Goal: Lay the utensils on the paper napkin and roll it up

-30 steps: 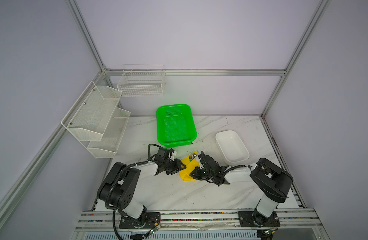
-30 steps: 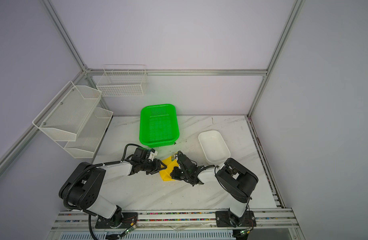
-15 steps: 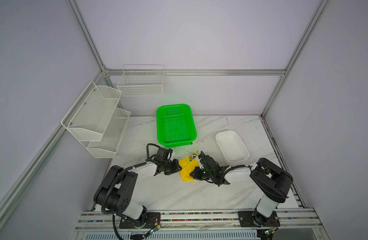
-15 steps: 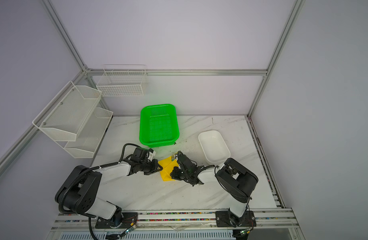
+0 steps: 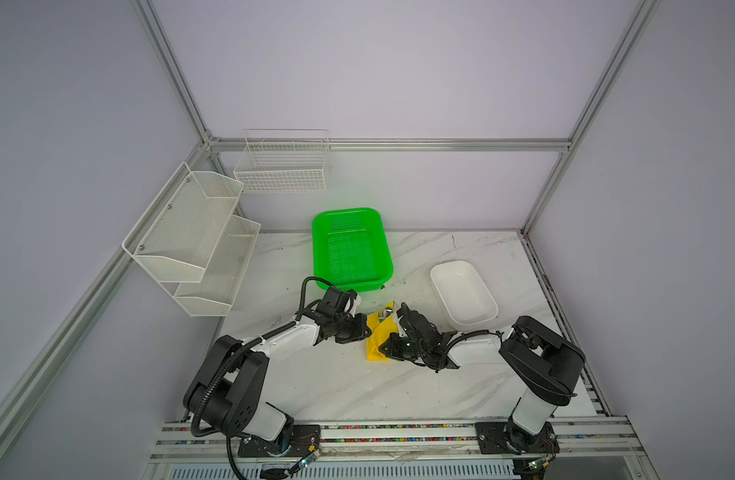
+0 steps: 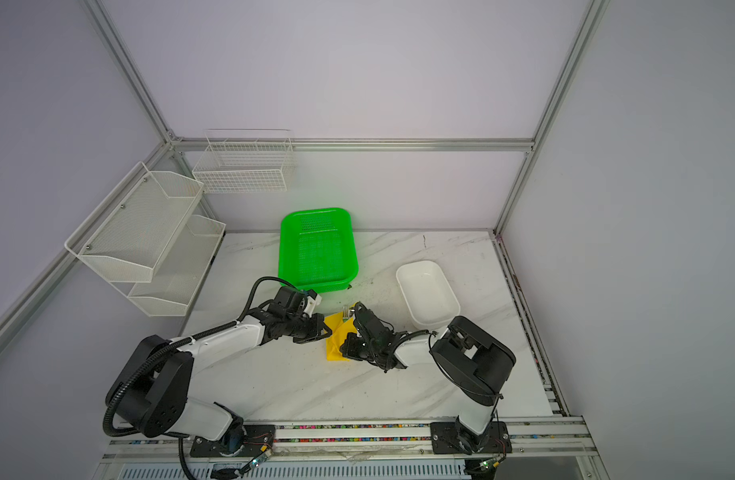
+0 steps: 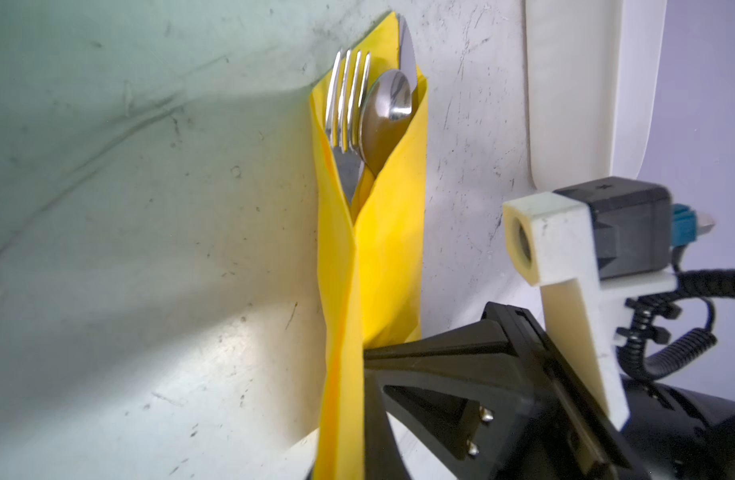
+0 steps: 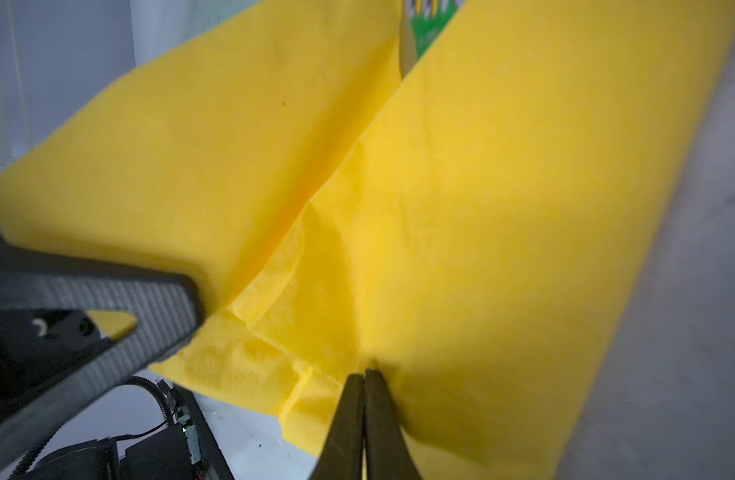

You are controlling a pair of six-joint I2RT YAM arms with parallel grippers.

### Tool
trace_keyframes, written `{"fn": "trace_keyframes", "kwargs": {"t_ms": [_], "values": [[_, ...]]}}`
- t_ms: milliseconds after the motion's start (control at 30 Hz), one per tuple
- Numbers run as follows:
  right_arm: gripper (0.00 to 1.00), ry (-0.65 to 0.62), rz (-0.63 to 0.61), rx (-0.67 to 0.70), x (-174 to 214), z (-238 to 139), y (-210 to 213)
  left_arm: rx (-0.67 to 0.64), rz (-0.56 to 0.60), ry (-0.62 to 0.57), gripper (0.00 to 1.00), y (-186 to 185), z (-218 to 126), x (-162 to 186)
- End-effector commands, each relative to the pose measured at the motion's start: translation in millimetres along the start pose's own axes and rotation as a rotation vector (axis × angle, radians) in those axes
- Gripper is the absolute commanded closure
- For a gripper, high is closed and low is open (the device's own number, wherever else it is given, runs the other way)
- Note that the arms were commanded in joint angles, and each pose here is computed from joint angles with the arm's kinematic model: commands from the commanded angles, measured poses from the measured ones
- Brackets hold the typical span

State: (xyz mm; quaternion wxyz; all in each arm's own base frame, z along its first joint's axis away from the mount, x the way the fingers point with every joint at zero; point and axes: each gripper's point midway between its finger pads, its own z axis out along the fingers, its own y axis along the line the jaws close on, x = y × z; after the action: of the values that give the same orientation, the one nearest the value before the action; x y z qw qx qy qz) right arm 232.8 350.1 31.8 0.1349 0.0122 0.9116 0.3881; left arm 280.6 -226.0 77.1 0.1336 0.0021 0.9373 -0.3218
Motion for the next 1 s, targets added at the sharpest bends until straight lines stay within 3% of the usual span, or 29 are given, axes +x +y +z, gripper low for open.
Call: {"fn": "trace_keyframes", "kwargs": {"t_ms": [0, 467, 967], "values": [[0.91, -0.001, 0.037, 0.1, 2.9, 0.0, -21.8, 0.025, 0.057, -0.019, 0.95, -29.0, -7.5, -19.6], [0.91, -0.013, 0.017, 0.081, -1.2, -2.5, -15.1, 0.102, 0.069, 0.081, 0.95, -75.7, 16.5, -15.7], [0.88, -0.071, 0.042, 0.079, -6.2, -30.1, -16.2, 0.041, 0.01, 0.128, 0.95, -61.3, 44.6, -14.1]]}}
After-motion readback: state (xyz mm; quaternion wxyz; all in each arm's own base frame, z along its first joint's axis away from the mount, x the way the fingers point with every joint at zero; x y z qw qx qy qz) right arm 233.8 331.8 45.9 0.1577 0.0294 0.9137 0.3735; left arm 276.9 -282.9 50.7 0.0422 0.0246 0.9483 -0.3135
